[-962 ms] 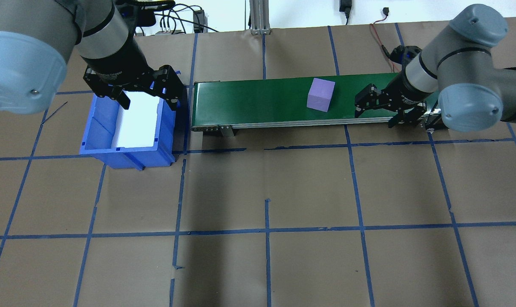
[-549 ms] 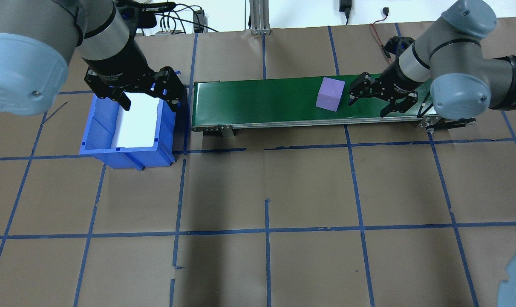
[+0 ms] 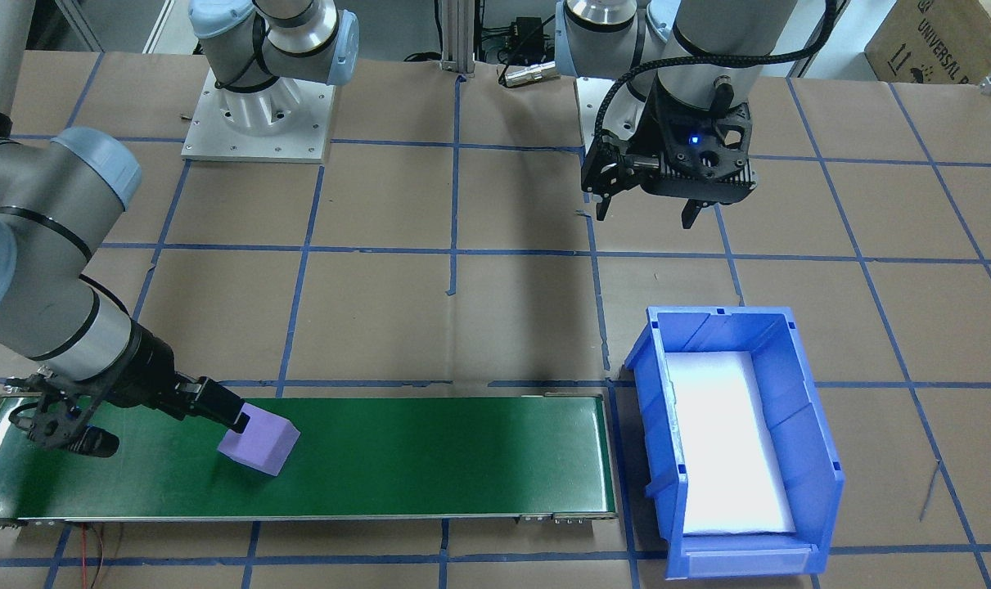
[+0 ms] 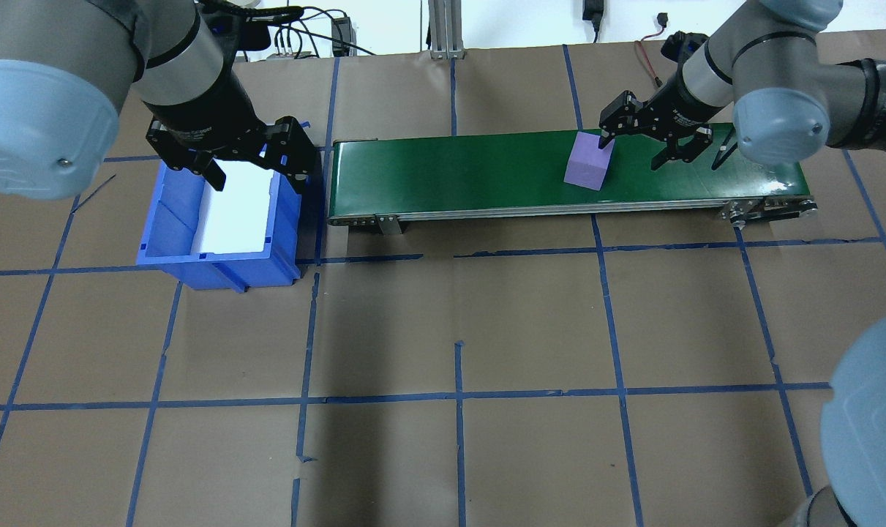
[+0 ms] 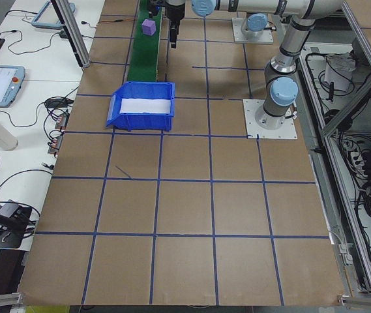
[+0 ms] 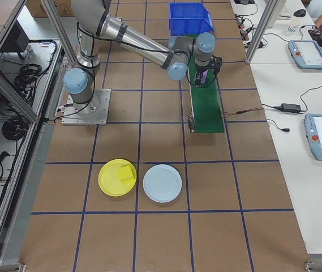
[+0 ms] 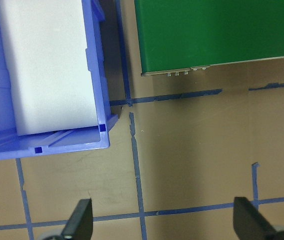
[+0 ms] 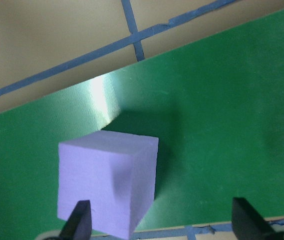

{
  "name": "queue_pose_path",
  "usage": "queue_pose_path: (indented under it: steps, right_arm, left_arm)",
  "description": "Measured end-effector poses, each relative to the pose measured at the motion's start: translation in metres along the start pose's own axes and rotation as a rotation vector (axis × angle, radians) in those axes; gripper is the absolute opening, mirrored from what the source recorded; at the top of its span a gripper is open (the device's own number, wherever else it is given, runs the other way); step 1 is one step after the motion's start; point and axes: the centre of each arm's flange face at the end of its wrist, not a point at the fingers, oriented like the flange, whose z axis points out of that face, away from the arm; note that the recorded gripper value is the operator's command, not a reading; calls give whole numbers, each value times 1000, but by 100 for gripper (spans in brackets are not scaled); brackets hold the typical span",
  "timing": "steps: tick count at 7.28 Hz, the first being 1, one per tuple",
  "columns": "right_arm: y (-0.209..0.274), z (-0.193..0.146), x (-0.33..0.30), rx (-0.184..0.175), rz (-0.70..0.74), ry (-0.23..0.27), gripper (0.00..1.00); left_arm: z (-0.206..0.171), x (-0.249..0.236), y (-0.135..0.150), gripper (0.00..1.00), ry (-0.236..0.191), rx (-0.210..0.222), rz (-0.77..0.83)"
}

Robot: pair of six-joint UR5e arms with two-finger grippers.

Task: Move block left to right into plate

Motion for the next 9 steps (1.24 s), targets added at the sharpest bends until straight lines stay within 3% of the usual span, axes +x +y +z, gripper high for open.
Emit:
queue_pose_path:
  steps: [3,4,6,8,9]
  right_arm:
    - [-17,16,3,-15,49,-6,99]
    - [-21,24,5,-25,61,-11,93]
    - [-24,37,9,-41,64,-8,46]
    - [-26,33,9,-31,-5,2,38]
    - [-26,22,11,-14,-67,32,39]
  left_arm:
    - [1,0,0,100,0,-3,0]
    - [1,0,0,100,0,-3,0]
    - [2,0,1,100,0,-4,0]
    - [2,0,1,100,0,-5,0]
    - [2,0,1,100,0,-5,0]
